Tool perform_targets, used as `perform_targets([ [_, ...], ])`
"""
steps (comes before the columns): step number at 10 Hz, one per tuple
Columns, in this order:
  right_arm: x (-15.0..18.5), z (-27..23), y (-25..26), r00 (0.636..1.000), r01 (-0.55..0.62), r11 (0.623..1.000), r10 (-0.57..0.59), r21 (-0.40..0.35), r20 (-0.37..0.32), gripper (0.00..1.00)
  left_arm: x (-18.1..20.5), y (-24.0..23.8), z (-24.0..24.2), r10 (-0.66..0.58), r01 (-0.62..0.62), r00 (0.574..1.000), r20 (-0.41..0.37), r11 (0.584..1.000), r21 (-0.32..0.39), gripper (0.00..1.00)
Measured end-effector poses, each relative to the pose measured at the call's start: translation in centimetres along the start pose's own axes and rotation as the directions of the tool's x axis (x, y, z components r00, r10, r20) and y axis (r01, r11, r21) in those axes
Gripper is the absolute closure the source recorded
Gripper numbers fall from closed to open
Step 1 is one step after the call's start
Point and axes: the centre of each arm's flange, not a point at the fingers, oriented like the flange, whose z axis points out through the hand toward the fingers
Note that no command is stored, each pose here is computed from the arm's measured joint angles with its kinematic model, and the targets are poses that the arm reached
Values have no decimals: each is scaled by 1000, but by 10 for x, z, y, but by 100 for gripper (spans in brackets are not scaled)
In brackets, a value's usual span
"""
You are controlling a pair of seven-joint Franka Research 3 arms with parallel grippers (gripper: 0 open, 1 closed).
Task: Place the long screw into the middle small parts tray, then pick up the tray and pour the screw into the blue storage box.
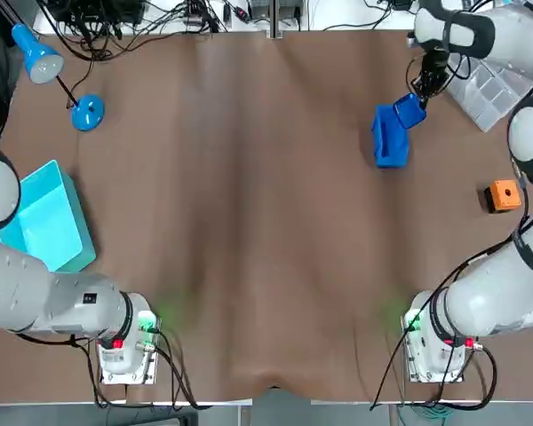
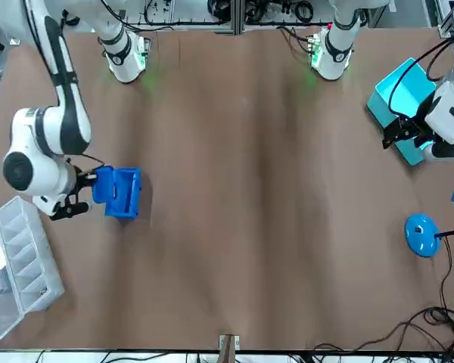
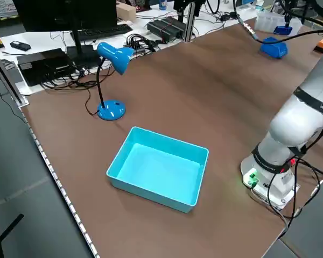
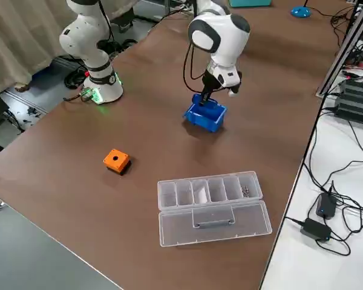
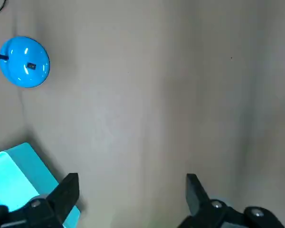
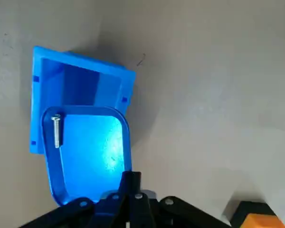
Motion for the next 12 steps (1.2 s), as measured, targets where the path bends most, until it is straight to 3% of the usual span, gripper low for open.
perform_targets([
  [7, 5, -9, -17, 1000, -13, 985, 12, -172, -4, 99, 0, 1, 0, 2, -2, 1000, 1, 1000, 0, 1],
  [9, 8, -11, -40, 1000, -21, 980, 19, -198, -12, 99, 0, 1, 0, 2, -2, 1000, 2, 1000, 0, 1],
  [12, 9, -3, -36, 1000, -22, 974, 23, -223, 4, 99, 0, 1, 1, 3, -3, 1000, 3, 1000, 0, 1],
])
